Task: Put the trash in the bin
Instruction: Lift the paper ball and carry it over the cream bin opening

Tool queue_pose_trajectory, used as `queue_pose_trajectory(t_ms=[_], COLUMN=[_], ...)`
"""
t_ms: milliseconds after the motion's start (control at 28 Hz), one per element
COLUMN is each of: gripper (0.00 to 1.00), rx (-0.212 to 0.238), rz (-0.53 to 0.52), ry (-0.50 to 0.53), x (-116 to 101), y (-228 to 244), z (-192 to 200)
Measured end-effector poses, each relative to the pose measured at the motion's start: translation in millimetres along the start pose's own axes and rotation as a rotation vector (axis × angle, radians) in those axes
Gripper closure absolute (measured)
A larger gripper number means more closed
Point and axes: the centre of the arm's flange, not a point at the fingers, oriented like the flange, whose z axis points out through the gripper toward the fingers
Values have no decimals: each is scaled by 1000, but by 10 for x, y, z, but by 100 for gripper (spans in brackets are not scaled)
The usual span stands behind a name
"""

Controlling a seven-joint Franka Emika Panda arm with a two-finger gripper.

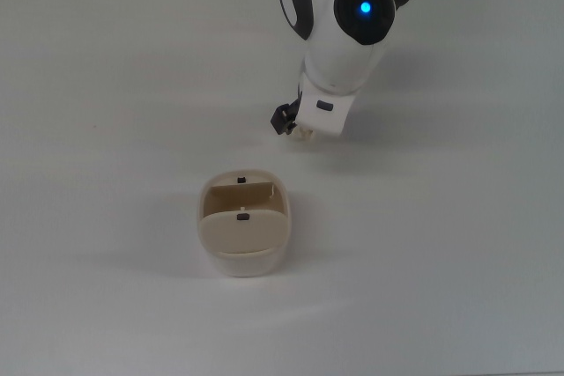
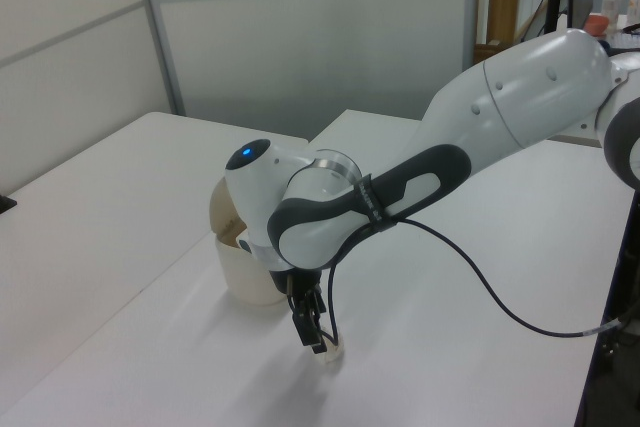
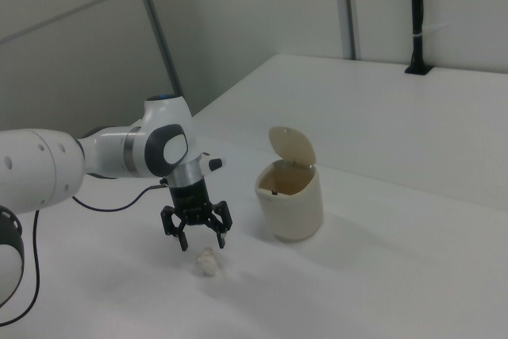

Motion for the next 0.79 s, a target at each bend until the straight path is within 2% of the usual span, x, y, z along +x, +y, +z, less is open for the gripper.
queue_pose_trajectory(t_ms=[143, 321, 464, 536, 571, 679, 786], gripper=[24, 26, 41, 49, 58, 65, 66], rx=[-17, -51, -60, -61, -63, -71, -86], rz=[-6, -25, -36, -37, -34, -25, -3], ry=[-19, -57, -73, -72, -69, -51, -10], x=[-12, -22, -5, -2, -1, 6, 16], y=[22, 15, -35, -43, -37, 7, 114], z=[82, 242, 331, 326, 311, 239, 44])
